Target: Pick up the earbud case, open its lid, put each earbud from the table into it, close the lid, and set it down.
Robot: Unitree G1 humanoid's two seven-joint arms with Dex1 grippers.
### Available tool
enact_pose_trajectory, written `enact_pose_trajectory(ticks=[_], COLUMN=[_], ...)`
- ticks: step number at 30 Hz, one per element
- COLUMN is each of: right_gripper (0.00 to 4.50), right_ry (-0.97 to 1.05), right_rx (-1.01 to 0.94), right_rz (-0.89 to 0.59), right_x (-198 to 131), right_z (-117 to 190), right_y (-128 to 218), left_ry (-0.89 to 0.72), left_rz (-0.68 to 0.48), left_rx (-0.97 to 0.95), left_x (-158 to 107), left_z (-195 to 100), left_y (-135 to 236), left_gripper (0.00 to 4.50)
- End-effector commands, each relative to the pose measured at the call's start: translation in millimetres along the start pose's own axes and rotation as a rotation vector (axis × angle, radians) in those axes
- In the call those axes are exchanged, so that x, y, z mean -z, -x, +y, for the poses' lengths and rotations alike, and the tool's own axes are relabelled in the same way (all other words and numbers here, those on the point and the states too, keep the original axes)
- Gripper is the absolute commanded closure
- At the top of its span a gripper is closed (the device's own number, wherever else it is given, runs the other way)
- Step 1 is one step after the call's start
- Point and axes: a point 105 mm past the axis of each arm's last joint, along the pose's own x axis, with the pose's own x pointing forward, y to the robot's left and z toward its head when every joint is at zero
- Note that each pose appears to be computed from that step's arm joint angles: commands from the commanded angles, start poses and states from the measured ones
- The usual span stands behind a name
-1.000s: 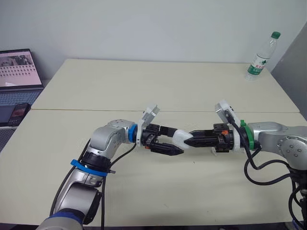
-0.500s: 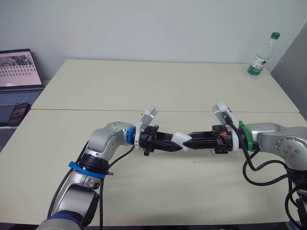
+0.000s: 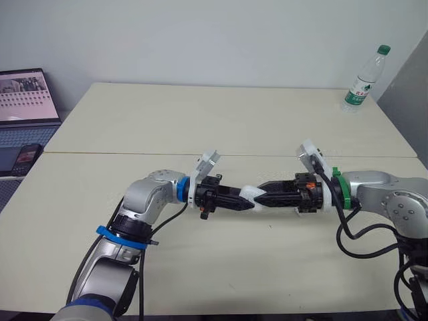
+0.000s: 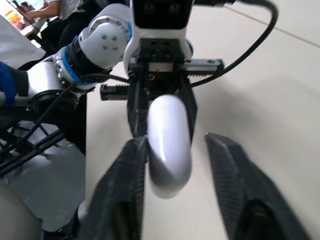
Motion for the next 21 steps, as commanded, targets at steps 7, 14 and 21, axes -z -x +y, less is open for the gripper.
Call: enact_pose_trajectory(ticks=[7,14,21], right_gripper=[0.00,0.00,0.00], right_ry=[0.065,0.051,0.049], right_rx=[0.080,0.181,0.240], right_rz=[0.030,0.007,-0.043], right_x=[-7,-12,-28], right_z=[-7,-24,-33], right_y=[8,16,32], left_ry=[-0.024,-0.029,-0.029], left_rz=[-0.012,-0.009,-0.001], left_rx=[0.006,0.004,-0.028], left_x=[-1,1,5], left_z=[1,2,5], left_y=[-4,-4,0], left_gripper=[3.76,3.76,3.76])
